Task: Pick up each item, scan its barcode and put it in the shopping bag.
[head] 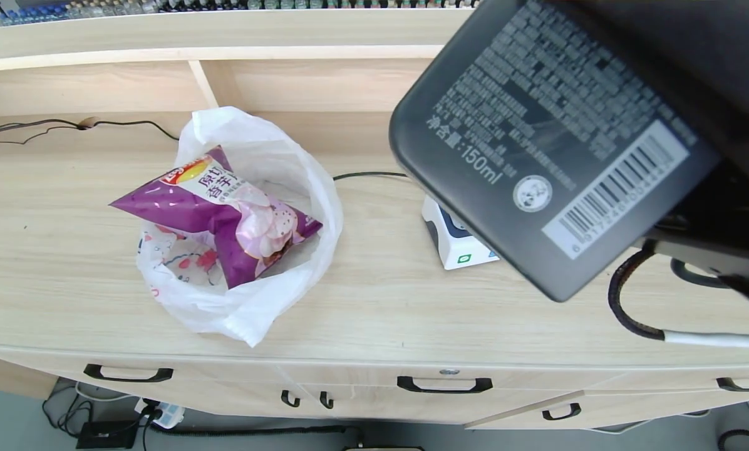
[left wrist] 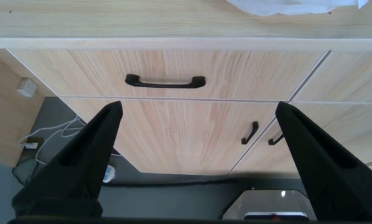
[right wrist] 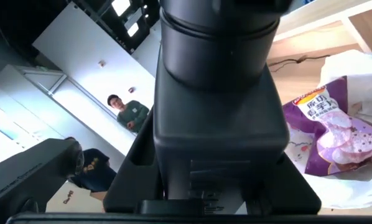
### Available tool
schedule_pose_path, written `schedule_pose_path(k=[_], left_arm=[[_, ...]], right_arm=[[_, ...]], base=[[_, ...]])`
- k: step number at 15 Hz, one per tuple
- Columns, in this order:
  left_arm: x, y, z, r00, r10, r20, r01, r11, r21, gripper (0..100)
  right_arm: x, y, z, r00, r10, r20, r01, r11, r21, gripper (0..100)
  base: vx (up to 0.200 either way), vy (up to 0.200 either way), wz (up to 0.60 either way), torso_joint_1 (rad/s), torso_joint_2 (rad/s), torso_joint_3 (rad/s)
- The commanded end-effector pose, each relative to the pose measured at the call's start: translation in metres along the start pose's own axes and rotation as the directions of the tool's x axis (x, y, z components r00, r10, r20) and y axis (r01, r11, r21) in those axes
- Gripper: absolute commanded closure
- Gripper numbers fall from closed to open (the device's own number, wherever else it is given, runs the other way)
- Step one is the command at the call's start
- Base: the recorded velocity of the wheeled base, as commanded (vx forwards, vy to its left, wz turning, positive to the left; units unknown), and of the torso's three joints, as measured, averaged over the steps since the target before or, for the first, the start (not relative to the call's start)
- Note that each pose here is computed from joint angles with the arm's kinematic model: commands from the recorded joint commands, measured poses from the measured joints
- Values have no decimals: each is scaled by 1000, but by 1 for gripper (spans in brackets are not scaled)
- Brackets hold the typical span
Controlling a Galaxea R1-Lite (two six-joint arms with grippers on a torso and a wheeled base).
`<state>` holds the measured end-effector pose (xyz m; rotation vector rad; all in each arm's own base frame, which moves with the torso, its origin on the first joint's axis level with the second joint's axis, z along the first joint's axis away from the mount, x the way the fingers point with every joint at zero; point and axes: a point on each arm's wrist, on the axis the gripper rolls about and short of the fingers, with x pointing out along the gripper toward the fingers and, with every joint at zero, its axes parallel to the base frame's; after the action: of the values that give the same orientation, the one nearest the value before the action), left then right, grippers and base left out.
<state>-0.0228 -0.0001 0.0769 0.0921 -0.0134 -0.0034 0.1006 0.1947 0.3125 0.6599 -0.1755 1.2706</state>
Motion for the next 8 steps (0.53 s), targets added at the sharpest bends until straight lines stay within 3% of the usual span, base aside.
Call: schedule_pose_path(k=[1, 6, 8], left_arm=[[0, 0, 0, 1000, -1, 1, 1, 1000, 0, 0], [0, 0, 0, 1000, -1, 1, 1, 1000, 0, 0], [0, 0, 0, 1000, -1, 1, 1, 1000, 0, 0]], right_arm=[[0, 0, 0, 1000, 19, -9, -19, 1000, -1, 100], [-3, -1, -2, 1000, 16, -22, -16, 1000, -13, 100], [-5, -26, -1, 996, -88, -15, 87, 992, -94, 100]], base=[[0, 0, 0, 0, 0, 0], [0, 0, 0, 0, 0, 0], [0, 0, 0, 0, 0, 0]])
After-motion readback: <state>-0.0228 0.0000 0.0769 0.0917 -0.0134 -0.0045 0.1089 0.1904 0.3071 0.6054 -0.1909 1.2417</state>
